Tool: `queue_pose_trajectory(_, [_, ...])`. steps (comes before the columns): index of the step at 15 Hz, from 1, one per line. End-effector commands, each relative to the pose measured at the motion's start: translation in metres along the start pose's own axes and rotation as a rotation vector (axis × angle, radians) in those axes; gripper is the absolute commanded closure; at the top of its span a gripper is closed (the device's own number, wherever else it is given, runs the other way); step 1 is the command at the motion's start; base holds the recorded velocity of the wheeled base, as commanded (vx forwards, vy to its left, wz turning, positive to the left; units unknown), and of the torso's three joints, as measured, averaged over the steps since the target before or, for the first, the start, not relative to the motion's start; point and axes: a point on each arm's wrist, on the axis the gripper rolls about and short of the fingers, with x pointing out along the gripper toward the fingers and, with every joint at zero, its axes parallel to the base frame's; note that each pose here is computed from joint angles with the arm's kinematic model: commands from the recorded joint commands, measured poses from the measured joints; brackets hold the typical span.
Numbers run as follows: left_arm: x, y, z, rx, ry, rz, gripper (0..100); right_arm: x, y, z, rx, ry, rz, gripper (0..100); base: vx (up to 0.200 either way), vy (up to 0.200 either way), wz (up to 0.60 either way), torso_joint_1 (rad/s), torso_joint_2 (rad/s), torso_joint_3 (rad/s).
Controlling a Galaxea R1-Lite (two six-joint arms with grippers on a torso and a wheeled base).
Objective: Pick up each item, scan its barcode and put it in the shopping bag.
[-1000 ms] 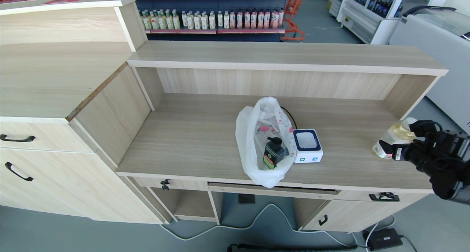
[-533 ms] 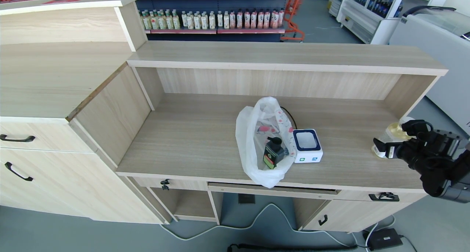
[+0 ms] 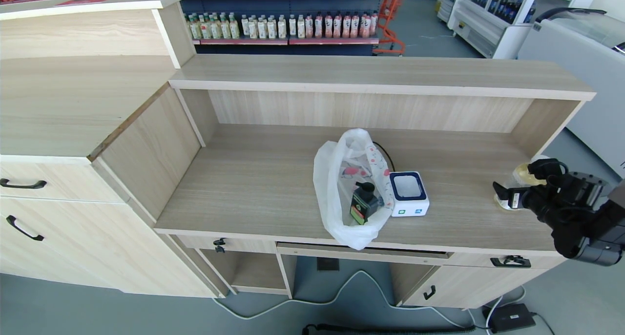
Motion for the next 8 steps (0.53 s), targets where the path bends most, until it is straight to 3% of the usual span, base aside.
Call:
queue_pose_trajectory(1, [0.0, 0.0, 0.0, 0.0, -0.001, 0.0, 0, 0.006, -0.0012, -0.0033, -0.001, -0.005, -0.003, 0, 0.0, 0.0, 0.0, 0.0, 0.0, 0.0])
queue_pose_trajectory(8, [0.0, 0.0, 0.0, 0.0, -0.001, 0.0, 0, 0.0119, -0.0051, -0.0117, 0.002, -0.001, -0.008, 0, 0.0, 0.0, 0.0, 0.0, 0.0, 0.0])
